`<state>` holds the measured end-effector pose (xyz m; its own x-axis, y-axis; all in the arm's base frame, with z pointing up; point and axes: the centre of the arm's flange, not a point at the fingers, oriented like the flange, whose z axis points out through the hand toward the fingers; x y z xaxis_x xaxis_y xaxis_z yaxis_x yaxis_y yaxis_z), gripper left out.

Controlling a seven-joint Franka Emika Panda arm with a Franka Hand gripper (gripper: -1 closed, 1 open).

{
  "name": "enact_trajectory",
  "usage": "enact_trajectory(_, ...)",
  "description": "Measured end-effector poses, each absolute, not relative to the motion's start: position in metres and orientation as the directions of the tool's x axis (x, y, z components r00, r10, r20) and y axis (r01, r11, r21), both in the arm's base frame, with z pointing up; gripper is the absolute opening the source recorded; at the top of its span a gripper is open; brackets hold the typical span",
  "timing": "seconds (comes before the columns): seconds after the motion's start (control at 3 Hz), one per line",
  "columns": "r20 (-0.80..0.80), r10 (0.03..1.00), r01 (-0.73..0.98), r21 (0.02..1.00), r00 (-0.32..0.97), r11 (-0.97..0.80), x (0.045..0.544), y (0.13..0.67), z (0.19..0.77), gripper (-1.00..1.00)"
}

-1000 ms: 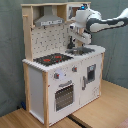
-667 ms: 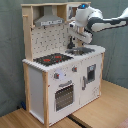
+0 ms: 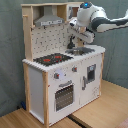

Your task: Play with the kitchen

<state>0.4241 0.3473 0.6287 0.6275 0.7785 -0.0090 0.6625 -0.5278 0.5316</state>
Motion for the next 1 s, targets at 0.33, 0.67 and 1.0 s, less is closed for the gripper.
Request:
enact_trajectory(0.33,-0.023,0.816,0.660,0.602,0.577,-0.450,0.400,0.381,0.626,1.00)
enact_trajectory(0.67,-0.054,0.855,0.645,0.681,0.516,-0.346,0.380,0.414,0.619,1.00)
enact_trajectory(1.0,-0.092,0.887,0.622,0.745,0.453,-0.241,0.357,0.446,0.609,1.00)
